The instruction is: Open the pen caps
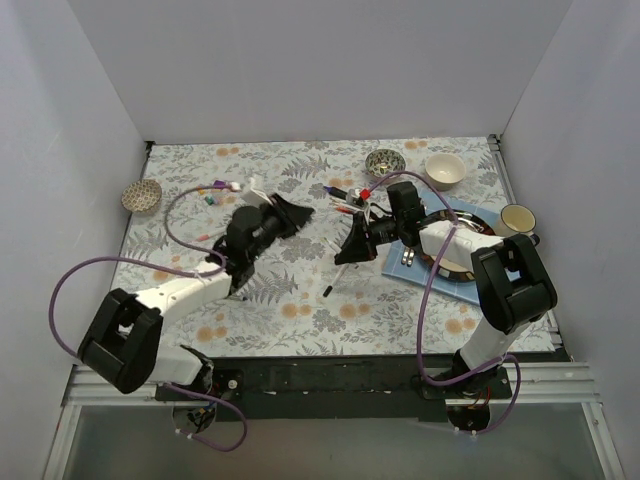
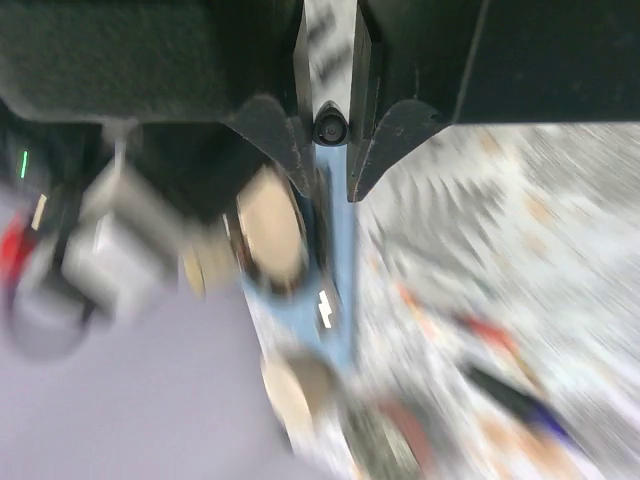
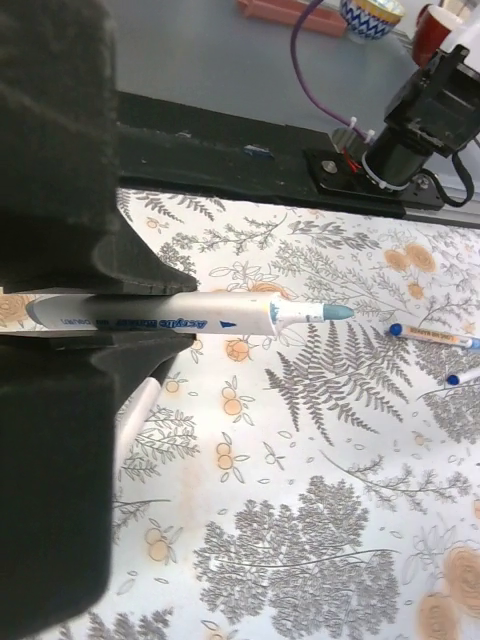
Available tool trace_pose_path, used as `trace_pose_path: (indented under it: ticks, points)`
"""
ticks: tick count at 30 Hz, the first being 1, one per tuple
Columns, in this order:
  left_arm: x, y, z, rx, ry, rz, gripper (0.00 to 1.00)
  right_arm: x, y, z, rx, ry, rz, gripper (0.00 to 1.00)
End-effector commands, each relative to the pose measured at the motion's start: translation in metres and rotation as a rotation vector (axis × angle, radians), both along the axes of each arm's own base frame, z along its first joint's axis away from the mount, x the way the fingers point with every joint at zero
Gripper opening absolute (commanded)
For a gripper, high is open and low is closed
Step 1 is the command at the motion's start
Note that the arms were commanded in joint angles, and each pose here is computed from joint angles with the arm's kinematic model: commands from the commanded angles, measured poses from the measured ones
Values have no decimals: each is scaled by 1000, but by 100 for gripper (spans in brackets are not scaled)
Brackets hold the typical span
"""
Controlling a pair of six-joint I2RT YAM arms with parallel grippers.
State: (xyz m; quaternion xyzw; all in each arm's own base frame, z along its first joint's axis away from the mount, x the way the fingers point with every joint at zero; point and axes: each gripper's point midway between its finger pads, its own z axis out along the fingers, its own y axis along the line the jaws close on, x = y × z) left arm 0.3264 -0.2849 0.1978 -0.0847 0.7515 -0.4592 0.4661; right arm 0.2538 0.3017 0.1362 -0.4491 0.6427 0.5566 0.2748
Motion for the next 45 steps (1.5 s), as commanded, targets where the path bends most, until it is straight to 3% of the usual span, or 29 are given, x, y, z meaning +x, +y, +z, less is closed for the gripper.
trace_pose_path:
  ticks: [1,5,8,16,30,36,45]
  points:
    - [93,149,128,-59,-254,538,0,-12,-7,2,9,37,31,1]
    - [116,179,171,-38,-303,572,0,-13,-6,2,4,17,41,1]
    - [121,191,168,9,-292,586,0,-9,-6,4,-8,-22,27,1]
    - [155,245,39,58,111,654,0,15,-22,6,-71,-120,-68,1]
    - [187,301,-90,233,424,751,1,26,-33,6,-88,-135,-103,1]
    - [190,314,-117,278,490,770,9,30,-38,6,-89,-138,-120,1]
    - [187,320,-127,268,526,778,35,42,-46,4,-115,-157,-162,1]
